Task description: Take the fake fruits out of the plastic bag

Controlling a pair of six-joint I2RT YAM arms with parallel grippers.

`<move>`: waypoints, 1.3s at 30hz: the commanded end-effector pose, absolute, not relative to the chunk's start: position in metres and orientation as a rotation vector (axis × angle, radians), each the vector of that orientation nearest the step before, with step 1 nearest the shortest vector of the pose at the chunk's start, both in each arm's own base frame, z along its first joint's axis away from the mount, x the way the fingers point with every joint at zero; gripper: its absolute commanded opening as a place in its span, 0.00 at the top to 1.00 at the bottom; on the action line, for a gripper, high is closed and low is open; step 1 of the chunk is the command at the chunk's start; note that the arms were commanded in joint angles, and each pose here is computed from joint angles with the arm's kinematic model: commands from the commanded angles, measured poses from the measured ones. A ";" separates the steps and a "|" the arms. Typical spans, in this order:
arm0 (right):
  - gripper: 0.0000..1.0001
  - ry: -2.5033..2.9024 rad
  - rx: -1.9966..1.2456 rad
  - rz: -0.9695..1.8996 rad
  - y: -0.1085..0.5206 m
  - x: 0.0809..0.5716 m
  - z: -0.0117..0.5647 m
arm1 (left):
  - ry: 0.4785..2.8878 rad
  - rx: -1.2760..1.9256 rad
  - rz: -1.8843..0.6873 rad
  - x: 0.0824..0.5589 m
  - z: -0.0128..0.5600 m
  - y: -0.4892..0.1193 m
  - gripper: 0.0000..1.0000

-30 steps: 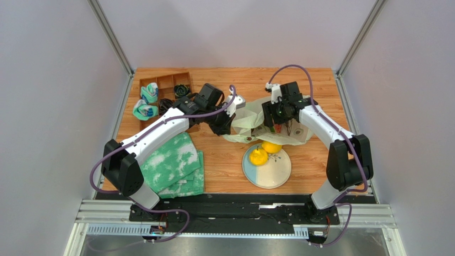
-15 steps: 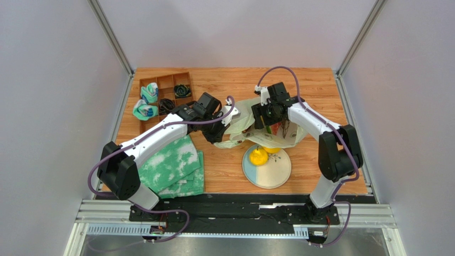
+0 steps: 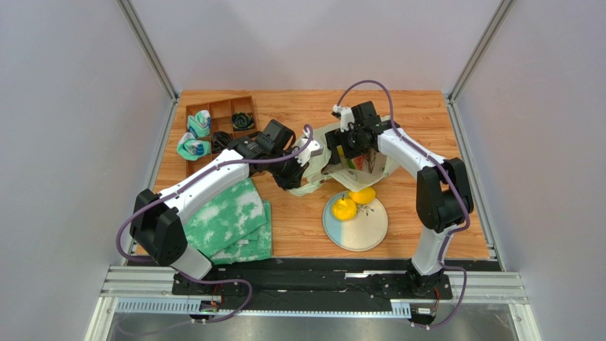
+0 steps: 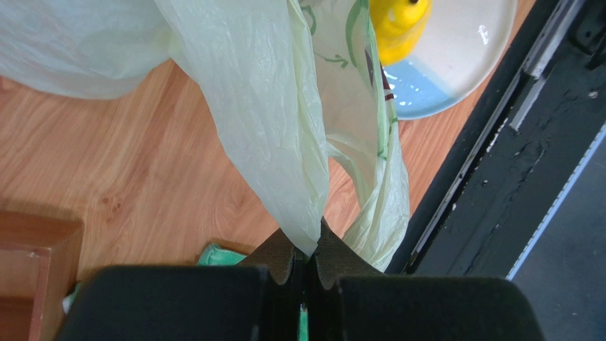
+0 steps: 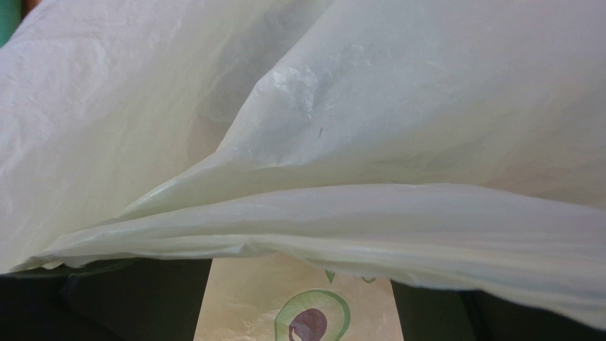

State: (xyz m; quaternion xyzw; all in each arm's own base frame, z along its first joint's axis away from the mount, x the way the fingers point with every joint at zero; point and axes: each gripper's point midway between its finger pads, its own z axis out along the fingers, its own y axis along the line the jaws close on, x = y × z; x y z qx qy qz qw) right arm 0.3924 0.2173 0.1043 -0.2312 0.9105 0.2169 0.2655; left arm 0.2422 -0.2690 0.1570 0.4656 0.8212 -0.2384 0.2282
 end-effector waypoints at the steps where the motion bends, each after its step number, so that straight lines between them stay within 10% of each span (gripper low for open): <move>1: 0.14 2.451 -0.477 0.429 0.178 0.419 0.112 | 2.133 1.304 -0.737 0.253 0.191 -0.293 1.00; 13: 0.16 2.465 0.144 -0.115 -0.088 0.356 0.150 | 1.927 1.336 -0.915 0.320 0.256 -0.393 1.00; 24: 0.18 2.390 -0.235 -0.025 -0.043 0.253 0.159 | 1.877 1.548 -0.929 0.275 0.228 -0.419 1.00; 39: 0.39 2.274 -0.630 0.366 0.078 0.360 0.154 | 2.055 1.396 -0.787 0.274 0.220 -0.386 1.00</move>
